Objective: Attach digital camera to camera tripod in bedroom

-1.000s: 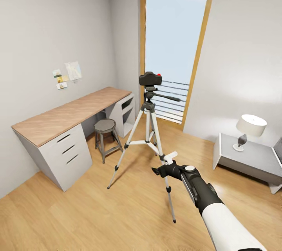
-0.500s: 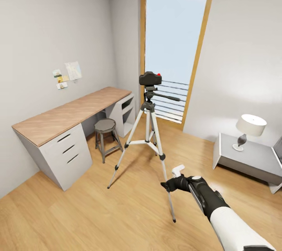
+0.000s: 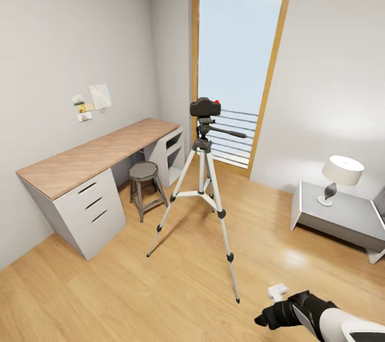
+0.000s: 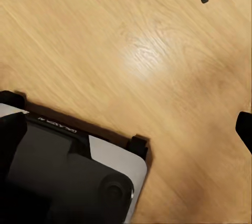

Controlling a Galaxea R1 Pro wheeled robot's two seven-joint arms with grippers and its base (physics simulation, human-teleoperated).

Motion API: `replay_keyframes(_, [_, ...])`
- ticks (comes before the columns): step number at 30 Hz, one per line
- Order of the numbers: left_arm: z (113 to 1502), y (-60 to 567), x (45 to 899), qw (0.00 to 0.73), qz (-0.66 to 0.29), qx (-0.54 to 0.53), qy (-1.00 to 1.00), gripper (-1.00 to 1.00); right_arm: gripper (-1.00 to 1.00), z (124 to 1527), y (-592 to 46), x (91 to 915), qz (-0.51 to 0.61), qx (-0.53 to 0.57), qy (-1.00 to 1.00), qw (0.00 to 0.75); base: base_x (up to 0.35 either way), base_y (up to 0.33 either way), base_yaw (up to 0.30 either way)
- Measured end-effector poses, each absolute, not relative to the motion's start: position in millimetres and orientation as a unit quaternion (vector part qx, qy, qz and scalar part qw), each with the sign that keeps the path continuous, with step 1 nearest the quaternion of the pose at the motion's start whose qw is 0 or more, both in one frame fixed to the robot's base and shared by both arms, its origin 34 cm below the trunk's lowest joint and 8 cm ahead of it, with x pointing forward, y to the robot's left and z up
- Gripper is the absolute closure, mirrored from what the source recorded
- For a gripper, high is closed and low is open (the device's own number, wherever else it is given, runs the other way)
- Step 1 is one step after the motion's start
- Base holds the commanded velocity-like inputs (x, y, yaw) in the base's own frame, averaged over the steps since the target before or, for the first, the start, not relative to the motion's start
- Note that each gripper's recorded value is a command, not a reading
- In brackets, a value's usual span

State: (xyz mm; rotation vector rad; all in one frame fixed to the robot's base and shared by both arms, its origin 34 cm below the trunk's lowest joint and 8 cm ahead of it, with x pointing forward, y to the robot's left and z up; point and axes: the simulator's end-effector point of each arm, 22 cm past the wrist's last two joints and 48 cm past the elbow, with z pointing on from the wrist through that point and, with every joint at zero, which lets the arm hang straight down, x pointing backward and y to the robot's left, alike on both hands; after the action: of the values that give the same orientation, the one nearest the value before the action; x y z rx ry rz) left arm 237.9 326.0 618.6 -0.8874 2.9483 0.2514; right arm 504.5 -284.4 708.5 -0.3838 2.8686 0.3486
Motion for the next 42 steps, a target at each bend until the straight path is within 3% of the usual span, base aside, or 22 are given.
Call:
replay_keyframes(8, [618, 320, 238, 0.025, 0.078, -0.287, 0.954, -1.00, -1.00, 697, -301, 482, 0.108, -0.129, 0.980, 0.111, 0.000, 0.000, 0.000])
replay_keyframes(20, [618, 318, 233, 0.022, 0.077, -0.287, 0.955, -1.00, -1.00, 647, -317, 342, 0.088, -0.096, 0.991, 0.033, 0.000, 0.000, 0.000])
replay_keyframes(33, [618, 319, 233, 0.022, 0.078, -0.287, 0.954, -1.00, -1.00, 625, -339, 250, 0.039, -0.085, 0.995, 0.026, 0.000, 0.000, 0.000])
replay_keyframes(42, [618, 319, 233, 0.023, 0.078, -0.287, 0.955, -1.00, -1.00, 623, -343, 232, 0.028, -0.073, 0.997, 0.028, 0.000, 0.000, 0.000])
